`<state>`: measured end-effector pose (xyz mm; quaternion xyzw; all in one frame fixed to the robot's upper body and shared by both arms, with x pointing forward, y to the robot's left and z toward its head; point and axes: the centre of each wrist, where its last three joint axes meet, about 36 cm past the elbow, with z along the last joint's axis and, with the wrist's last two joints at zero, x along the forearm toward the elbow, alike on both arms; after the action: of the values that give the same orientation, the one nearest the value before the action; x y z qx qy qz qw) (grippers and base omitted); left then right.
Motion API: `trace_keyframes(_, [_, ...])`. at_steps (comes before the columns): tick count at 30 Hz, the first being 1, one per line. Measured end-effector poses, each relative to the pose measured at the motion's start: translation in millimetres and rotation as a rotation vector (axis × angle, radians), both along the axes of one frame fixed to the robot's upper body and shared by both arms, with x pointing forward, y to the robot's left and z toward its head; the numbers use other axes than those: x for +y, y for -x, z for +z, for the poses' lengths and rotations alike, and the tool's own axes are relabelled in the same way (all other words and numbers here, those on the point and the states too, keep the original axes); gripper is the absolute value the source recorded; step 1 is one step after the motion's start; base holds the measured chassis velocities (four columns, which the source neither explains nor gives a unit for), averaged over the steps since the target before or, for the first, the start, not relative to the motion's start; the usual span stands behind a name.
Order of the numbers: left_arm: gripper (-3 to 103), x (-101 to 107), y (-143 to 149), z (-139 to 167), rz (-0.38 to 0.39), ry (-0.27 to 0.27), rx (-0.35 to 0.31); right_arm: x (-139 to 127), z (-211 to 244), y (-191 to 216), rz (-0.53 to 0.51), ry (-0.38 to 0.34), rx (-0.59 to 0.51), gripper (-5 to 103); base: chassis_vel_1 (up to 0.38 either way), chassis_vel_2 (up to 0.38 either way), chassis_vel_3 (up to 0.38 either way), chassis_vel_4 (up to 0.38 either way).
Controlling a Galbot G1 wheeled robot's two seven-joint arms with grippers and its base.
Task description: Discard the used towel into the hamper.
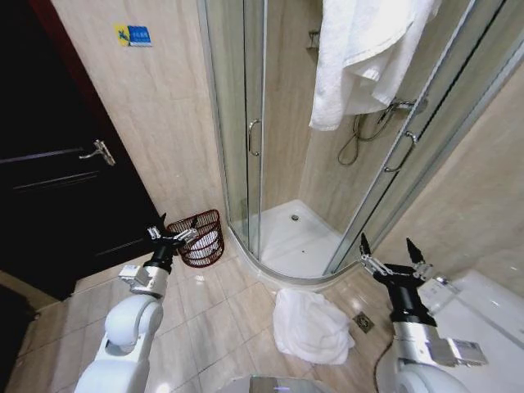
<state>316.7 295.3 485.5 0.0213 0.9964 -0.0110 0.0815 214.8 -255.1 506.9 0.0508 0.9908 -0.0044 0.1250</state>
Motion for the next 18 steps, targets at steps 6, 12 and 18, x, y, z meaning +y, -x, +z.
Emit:
trace_keyframes(6, [100,-1,1,0,0.000,0.002,0.001,0,1,-2,-0.005,-0.008,0.004,100,0.000,0.000,0.000,0.000])
trace_keyframes(12, [100,-2,2,-1,0.002,0.006,-0.003,0,2,-3,-0.008,-0.014,0.005,100,0.000,0.000,0.000,0.000])
trace_keyframes(18, [100,-1,2,-4,0.005,0.014,-0.026,-4,9,-13,-0.025,-0.031,-0.012,100,0.000,0.000,0.000,0.000])
